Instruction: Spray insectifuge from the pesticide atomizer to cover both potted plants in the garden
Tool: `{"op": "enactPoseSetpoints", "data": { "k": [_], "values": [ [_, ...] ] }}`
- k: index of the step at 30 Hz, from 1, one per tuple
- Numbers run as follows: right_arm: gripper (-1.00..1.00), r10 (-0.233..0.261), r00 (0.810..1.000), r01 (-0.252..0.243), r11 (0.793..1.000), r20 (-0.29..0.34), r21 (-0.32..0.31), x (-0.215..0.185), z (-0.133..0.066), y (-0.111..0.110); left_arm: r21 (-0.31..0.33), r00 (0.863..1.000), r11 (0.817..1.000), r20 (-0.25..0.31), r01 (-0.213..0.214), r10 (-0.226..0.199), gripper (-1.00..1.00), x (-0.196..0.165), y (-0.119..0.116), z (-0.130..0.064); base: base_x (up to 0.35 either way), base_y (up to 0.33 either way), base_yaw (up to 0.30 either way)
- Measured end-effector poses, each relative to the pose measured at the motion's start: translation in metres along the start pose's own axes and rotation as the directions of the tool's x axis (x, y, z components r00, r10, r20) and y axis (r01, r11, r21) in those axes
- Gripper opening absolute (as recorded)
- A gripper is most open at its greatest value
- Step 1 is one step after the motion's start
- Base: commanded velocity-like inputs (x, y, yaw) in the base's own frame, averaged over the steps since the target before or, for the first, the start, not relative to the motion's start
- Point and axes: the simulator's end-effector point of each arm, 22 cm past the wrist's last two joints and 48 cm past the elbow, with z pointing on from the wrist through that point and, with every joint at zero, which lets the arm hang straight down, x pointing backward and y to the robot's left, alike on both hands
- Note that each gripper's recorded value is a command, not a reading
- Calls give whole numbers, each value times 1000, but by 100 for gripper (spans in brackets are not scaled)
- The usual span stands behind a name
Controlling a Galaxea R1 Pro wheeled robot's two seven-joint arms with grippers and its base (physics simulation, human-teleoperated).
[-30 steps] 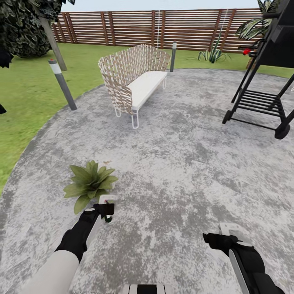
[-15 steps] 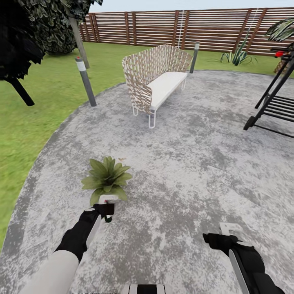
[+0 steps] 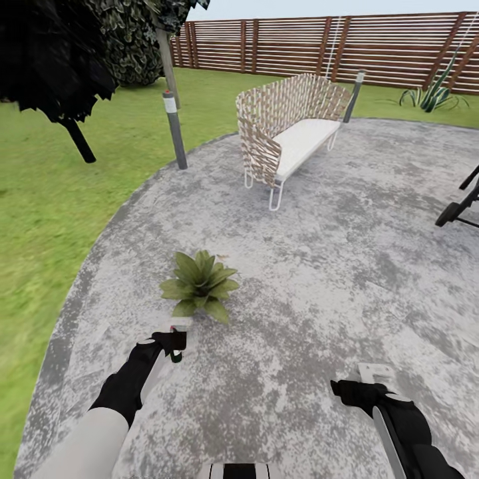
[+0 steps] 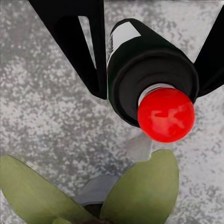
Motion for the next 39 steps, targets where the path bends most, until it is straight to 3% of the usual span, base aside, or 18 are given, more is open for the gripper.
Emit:
{"op": "enactPoseSetpoints", "data": {
  "k": [13, 32, 39],
  "values": [
    [100, 0, 1000, 0, 1000, -1, -1, 0, 0, 0, 0, 1000, 1000, 0, 0, 0, -100, 0, 0, 0, 0, 0, 263],
    [100, 1, 1000, -1, 1000, 0, -1, 0, 0, 1, 0, 1000, 1000, 1, 0, 0, -100, 0, 0, 0, 0, 0, 21],
    [100, 0, 1000, 0, 1000, 0, 0, 0, 0, 0, 0, 1000, 1000, 0, 0, 0, -100, 0, 0, 0, 0, 0, 248]
  ]
}}
